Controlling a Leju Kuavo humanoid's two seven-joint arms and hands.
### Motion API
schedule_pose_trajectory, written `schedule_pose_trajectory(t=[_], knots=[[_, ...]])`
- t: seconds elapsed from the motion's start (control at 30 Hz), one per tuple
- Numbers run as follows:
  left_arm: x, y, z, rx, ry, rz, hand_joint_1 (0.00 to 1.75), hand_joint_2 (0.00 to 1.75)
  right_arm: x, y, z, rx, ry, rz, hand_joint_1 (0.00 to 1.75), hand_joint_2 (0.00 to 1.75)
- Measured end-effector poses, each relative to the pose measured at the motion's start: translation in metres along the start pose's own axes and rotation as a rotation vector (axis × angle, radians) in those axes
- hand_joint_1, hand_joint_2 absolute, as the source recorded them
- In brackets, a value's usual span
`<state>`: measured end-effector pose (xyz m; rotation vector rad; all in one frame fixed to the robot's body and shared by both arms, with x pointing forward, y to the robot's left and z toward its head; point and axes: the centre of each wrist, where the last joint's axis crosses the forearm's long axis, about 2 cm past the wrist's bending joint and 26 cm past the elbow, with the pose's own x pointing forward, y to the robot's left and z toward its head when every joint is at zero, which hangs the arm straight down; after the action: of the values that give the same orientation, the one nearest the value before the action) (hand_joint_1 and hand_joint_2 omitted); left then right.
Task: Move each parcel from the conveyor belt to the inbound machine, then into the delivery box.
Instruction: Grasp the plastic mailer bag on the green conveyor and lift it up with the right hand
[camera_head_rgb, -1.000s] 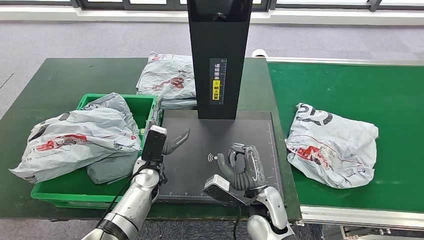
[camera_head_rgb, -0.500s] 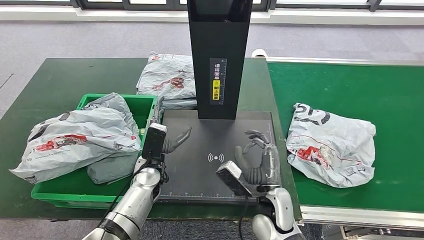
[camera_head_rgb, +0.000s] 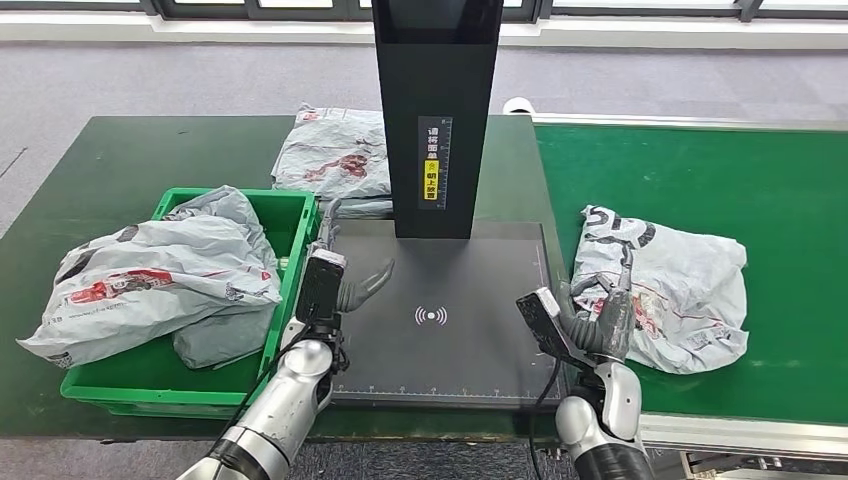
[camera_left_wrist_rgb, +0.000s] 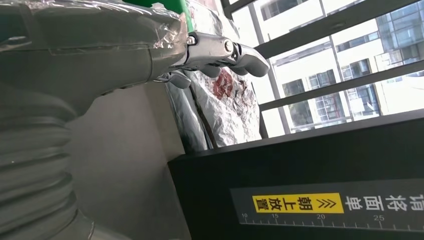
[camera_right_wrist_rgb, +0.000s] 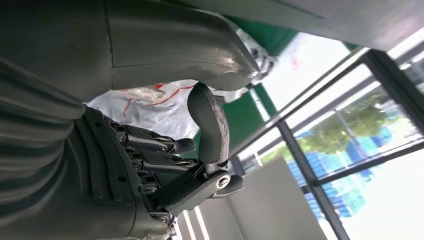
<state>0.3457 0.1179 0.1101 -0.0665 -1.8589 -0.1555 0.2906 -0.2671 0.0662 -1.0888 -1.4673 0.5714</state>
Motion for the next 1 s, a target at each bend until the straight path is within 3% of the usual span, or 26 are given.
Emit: schedule_pose_trajectory(t=[0.3, 0.53, 0.67, 0.9, 1.0], knots=[[-0.002, -0.001, 0.001, -0.006, 0.013, 0.035, 0.00, 1.75, -0.080, 0.000, -0.031, 0.121, 0.251, 0.206, 0.00, 1.75], [-0.004, 0.001, 0.002, -0.014, 0.009, 0.036, 0.00, 1.75, -0.115, -0.009, -0.032, 0.207, 0.389, 0.354, 0.00, 1.75], [-0.004, 0.002, 0.002, -0.017, 0.009, 0.034, 0.00, 1.75, -0.125, -0.014, -0.032, 0.196, 0.446, 0.417, 0.00, 0.00], [-0.005, 0.003, 0.002, -0.018, 0.012, 0.031, 0.00, 1.75, -0.147, -0.020, -0.030, 0.319, 0.588, 0.651, 0.00, 0.00], [-0.006, 0.003, 0.003, -0.018, 0.016, 0.027, 0.00, 1.75, -0.147, -0.018, -0.028, 0.390, 0.605, 0.700, 0.00, 1.31]])
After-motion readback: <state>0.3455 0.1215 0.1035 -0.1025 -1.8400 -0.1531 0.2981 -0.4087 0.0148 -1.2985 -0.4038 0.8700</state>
